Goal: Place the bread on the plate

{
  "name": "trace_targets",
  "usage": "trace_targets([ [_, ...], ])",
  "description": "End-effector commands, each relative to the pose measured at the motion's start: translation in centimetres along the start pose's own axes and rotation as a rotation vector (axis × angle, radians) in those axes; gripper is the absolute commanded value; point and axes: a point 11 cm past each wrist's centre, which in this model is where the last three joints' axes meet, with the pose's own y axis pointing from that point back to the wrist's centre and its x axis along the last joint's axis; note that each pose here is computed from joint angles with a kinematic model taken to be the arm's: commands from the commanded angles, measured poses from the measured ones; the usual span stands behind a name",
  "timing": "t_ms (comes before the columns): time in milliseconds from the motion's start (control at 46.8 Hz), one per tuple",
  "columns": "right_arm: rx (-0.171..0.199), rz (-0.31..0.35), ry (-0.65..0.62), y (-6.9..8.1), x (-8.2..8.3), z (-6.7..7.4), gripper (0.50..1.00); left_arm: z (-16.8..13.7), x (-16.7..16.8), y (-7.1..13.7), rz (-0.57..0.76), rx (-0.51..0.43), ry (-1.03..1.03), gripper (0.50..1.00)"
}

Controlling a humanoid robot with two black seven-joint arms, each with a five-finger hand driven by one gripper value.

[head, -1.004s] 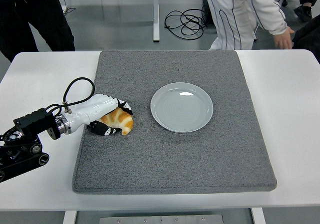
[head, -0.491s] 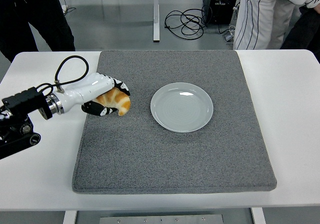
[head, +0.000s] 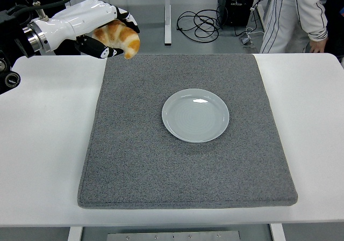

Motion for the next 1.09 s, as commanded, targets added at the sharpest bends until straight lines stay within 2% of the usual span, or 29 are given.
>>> trace_targets([
  [0, 0.000, 0.000, 0.000, 0.0, 0.0, 0.0, 1.000, 0.0, 0.3, -0.1, 0.000, 0.000, -0.003, 0.500],
  [769, 0.000, 0.000, 0.000, 0.0, 0.0, 0.0, 1.000, 0.2, -0.6, -0.5, -0.021, -0.003, 0.008, 0.500],
  [833, 0.000, 0.000, 0.000, 0.0, 0.0, 0.0, 1.000, 1.0, -1.1, -1.5, -0.032, -0.020, 0.014, 0.500],
  [1068, 0.000, 0.000, 0.000, 0.0, 0.0, 0.0, 1.000, 4.6, -4.1, -7.7, -0.084, -0.095, 0.045, 0.500],
])
